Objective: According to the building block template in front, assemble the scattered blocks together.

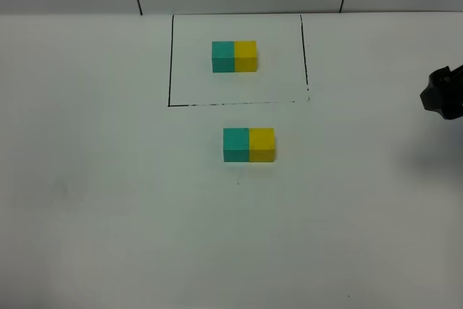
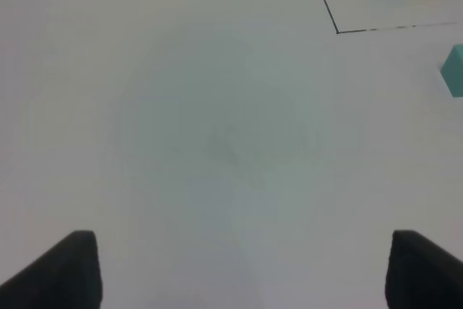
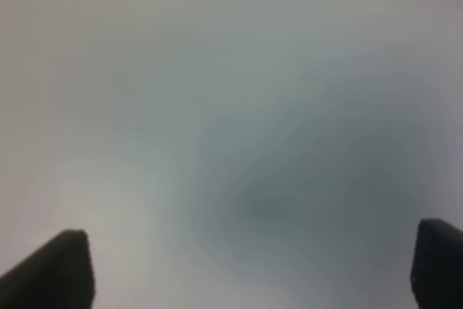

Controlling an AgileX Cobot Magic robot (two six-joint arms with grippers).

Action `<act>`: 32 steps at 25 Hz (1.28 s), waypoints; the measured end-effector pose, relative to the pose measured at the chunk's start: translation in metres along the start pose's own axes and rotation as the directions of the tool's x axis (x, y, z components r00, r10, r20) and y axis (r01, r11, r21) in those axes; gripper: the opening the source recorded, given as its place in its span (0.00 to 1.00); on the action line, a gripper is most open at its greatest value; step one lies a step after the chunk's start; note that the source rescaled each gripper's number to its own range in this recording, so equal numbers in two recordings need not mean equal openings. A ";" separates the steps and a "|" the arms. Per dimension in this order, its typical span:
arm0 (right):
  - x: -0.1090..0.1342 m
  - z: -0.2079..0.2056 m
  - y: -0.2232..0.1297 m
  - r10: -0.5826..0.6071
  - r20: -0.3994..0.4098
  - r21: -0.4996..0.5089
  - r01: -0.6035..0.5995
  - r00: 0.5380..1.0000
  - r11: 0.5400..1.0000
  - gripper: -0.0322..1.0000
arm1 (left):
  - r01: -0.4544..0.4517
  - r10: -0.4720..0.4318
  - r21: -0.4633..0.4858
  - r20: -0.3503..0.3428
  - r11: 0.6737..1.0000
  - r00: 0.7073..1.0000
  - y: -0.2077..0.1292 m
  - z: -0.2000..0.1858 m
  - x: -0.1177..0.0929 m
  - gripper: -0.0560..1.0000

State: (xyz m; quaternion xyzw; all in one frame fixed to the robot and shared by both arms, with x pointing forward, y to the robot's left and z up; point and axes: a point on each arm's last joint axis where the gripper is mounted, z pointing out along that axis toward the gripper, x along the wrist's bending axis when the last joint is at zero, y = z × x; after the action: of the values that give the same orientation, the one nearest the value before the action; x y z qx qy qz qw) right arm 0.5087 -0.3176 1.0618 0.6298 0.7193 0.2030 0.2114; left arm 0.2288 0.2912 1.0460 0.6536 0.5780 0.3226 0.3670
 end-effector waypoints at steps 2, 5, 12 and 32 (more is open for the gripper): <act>0.007 -0.026 -0.018 0.018 -0.004 -0.055 -0.018 1.000 0.998 1.00 | 0.000 0.000 0.000 0.000 1.000 1.000 0.000 0.000 0.000 0.70; 0.018 -0.058 -0.049 0.029 -0.012 -0.112 -0.030 1.000 0.993 1.00 | -0.004 0.004 0.001 -0.009 1.000 1.000 0.000 0.000 0.001 0.70; 0.039 -0.118 -0.115 0.027 -0.020 -0.206 -0.030 0.999 0.978 1.00 | -0.011 0.011 0.003 -0.024 1.000 1.000 0.000 0.000 0.002 0.70; 0.057 -0.137 -0.218 0.050 0.014 -0.414 -0.040 0.999 0.910 1.00 | -0.011 0.011 0.003 -0.025 1.000 1.000 0.000 0.000 0.002 0.70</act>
State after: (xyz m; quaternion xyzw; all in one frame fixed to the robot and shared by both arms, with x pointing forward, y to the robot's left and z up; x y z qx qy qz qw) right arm 0.2461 -0.2918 1.0507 0.5897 0.6428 0.3476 0.3438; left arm 0.2289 0.2935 1.0459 0.6533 0.5793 0.3319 0.3571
